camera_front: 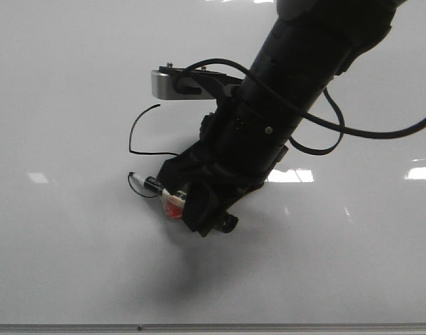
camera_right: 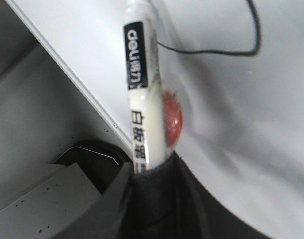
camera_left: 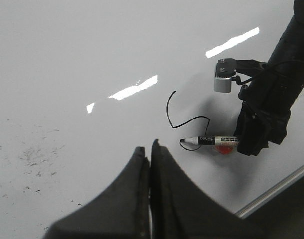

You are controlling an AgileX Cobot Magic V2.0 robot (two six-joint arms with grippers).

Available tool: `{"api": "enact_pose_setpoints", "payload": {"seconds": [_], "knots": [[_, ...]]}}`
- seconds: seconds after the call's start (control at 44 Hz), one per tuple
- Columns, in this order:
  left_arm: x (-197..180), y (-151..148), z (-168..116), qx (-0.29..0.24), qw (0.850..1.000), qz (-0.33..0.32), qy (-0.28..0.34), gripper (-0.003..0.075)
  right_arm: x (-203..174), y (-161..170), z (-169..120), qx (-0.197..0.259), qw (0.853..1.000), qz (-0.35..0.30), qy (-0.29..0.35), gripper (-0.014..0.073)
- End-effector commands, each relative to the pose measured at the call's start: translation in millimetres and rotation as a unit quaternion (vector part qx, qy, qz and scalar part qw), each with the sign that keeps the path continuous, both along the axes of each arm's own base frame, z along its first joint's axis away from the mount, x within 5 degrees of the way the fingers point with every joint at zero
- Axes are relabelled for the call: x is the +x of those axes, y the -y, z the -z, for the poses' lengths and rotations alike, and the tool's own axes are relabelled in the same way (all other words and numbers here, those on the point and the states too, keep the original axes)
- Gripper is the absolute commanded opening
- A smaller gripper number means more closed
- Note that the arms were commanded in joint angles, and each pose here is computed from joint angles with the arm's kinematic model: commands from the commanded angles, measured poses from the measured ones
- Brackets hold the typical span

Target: Write number 8 on whiteboard

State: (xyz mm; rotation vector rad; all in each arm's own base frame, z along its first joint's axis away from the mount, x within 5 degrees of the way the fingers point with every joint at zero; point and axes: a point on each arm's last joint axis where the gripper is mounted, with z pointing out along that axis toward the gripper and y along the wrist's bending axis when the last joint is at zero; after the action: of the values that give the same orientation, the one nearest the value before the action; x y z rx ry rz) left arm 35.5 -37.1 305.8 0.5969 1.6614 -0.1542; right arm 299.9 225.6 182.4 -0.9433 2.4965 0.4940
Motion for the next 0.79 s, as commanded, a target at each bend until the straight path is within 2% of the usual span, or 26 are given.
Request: {"api": "enact_pose_setpoints", "payload": {"seconds": [0.0, 0.182, 0.431, 0.545, 0.636, 0.772], "knots": [[1.5, -1.3, -12.8, -0.031, 0.999, -0.013, 0.03, -0.0019, 11.0, 13.1, -38.0, 0.038, 0.997, 0.039, 0.048, -0.0059], [1.5, -1.3, -12.8, -0.031, 0.999, -0.013, 0.03, -0.0019, 16.5, 33.7, -59.2, 0.049, 0.994, 0.062, 0.069, -0.0059], [1.5, -1.3, -12.8, -0.031, 0.999, -0.013, 0.03, -0.0019, 27.2, 25.7, -79.7, 0.063, 0.991, 0.057, 0.105, -0.0059], [1.5, -1.3, -12.8, -0.031, 0.999, -0.013, 0.03, -0.0019, 28.3, 23.6, -84.6, 0.065, 0.992, 0.049, 0.1, -0.0059], [1.5, -1.2, -12.9, -0.033, 0.999, -0.013, 0.029, -0.0019, 21.3, 22.6, -91.9, 0.06, 0.993, 0.029, 0.096, -0.0059], [0.9, 1.1, -15.6, -0.061, 0.998, -0.003, 0.028, -0.0019, -2.7, 16.5, -118.1, 0.035, 0.989, -0.04, 0.139, -0.0059]]}}
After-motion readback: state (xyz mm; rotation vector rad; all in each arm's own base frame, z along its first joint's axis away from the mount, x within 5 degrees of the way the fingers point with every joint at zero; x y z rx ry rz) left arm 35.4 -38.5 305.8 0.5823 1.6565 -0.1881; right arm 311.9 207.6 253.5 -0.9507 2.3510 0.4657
